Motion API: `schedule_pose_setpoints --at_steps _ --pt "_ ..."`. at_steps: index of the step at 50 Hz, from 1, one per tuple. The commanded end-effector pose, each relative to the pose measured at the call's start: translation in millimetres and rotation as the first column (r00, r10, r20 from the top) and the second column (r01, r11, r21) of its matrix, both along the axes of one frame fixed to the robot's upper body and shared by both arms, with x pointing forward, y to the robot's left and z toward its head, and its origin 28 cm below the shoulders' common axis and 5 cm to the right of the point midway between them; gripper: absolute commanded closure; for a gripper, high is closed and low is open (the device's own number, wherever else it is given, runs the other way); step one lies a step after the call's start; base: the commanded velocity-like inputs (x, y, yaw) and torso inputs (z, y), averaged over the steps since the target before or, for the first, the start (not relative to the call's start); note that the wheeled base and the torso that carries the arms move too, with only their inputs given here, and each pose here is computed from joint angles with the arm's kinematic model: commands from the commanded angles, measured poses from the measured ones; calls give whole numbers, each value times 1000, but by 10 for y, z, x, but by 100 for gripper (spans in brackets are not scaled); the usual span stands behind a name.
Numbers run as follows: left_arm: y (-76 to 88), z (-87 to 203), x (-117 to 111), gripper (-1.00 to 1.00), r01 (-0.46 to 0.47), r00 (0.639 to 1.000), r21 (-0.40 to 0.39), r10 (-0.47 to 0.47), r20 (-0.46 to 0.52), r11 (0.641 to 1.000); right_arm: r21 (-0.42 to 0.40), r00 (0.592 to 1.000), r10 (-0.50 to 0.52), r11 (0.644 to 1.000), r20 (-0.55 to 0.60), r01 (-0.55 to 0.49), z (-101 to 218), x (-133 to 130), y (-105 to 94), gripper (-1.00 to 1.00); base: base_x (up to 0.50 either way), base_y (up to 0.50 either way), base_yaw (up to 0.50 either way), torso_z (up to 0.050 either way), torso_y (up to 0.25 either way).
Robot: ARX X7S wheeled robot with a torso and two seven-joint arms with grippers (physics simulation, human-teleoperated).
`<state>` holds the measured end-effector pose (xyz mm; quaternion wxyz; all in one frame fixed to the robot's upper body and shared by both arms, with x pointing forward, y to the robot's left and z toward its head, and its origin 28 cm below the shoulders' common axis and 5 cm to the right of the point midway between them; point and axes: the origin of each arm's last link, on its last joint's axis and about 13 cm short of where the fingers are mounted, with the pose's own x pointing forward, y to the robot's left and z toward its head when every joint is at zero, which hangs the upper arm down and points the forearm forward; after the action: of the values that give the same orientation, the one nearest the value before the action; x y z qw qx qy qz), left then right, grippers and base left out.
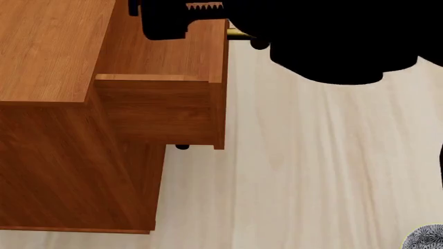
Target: Close the bottom drawer of the cabinet and open the top drawer.
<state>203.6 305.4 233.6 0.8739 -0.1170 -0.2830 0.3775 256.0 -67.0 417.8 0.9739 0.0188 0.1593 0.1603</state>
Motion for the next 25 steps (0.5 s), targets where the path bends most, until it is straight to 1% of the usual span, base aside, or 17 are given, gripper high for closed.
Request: schedule_pose_setpoints --at_steps 1,2,5,6,7,9,10,15,16,17,18,19,25 --pt "0 6 -5 -100 0 1000 -1 0 1 1000 -1 996 -21 1000 -83 21 -133 182 40 -100 0 0 0 0 0" --pt "0 4 -6 -100 0 1000 0 0 2 1000 0 995 -42 999 -87 42 -147 198 34 -100 0 0 0 0 0" --pt "1 1 -6 -100 0 1000 -1 0 3 1000 4 993 -55 998 -107 56 -158 244 26 -100 0 0 0 0 0" --pt "0 -6 -4 -100 0 1000 -1 0 3 1000 5 991 -79 997 -110 80 -163 290 15 -100 0 0 0 0 0" --pt "0 4 -4 -100 0 1000 -1 0 4 1000 11 989 -81 996 -126 83 -169 303 13 -100 0 0 0 0 0" --pt "0 3 -5 -100 1 1000 -3 -1 5 1000 -9 986 -103 995 -135 103 -198 337 7 -100 0 0 0 0 0" --pt "1 2 -5 -100 1 1000 -3 -1 5 1000 -5 983 -118 993 -143 118 -213 355 3 -100 0 0 0 0 0" --pt "2 3 -7 -100 3 1000 -4 -3 7 1000 -67 970 -166 985 -176 156 -327 394 -7 -100 0 0 0 0 0" --pt "3 -4 -8 -100 3 1000 -5 -3 9 1000 -90 962 -186 981 -199 171 -377 404 -17 -100 0 0 0 0 0" --pt "2 5 -8 -100 3 1000 -5 -3 9 1000 -90 962 -186 981 -199 171 -377 402 -17 -100 0 0 0 0 0" --pt "2 1 -9 -100 4 1000 -5 -4 10 1000 -116 958 -200 977 -204 179 -412 409 -29 -100 0 0 0 0 0" --pt "4 2 -9 -100 3 1000 -6 -3 11 1000 -120 957 -198 977 -210 176 -425 409 -33 -100 0 0 0 0 0" --pt "7 6 -12 -100 5 1000 -9 -5 16 1000 -218 932 -273 950 -237 223 -581 448 -99 -100 0 0 0 0 0"
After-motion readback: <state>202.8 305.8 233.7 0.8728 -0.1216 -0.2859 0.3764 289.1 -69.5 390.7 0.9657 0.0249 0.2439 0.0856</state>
